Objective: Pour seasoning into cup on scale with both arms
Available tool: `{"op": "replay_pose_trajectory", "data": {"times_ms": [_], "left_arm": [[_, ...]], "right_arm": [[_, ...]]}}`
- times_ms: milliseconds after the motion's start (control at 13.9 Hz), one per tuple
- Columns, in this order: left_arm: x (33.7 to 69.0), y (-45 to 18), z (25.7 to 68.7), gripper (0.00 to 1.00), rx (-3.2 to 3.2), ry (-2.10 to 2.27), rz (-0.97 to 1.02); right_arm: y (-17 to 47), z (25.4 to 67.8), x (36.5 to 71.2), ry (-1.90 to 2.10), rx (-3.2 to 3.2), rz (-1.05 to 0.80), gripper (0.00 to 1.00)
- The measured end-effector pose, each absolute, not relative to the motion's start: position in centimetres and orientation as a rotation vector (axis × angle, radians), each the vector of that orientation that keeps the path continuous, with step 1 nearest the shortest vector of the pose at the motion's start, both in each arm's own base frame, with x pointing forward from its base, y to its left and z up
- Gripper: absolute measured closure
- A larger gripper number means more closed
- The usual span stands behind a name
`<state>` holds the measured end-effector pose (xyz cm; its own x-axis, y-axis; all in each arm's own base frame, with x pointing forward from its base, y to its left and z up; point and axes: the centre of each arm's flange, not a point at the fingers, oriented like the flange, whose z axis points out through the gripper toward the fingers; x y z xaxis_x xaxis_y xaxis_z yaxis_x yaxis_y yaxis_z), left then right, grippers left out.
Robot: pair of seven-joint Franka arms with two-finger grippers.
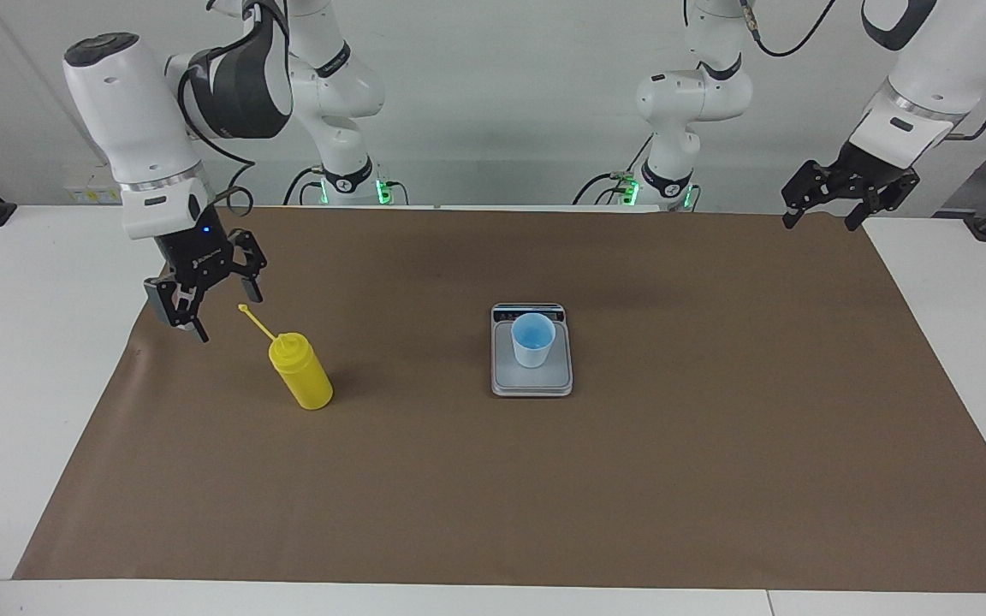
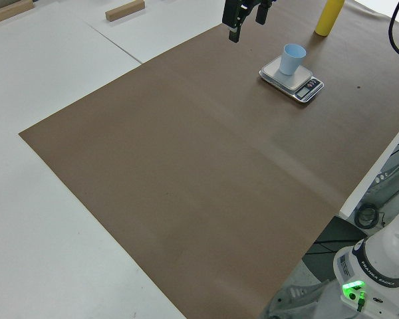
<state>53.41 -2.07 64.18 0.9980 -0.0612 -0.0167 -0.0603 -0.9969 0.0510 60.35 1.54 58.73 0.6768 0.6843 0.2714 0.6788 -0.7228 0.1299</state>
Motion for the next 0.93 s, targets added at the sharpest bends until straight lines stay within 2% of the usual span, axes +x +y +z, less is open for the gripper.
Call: {"op": "replay_pose_trajectory", "data": {"times_ms": [502, 933], "left_arm": [[53.4, -2.1, 64.2, 0.00, 3.090, -0.094, -0.028], [53.4, -2.1, 64.2, 0.00, 3.090, -0.094, -0.028]], "right_arm": [[5.3, 59.4, 58.6, 0.282, 3.126, 0.249, 0.00], [4.2, 61.4, 55.0, 0.025, 3.141, 0.050, 0.00]]}}
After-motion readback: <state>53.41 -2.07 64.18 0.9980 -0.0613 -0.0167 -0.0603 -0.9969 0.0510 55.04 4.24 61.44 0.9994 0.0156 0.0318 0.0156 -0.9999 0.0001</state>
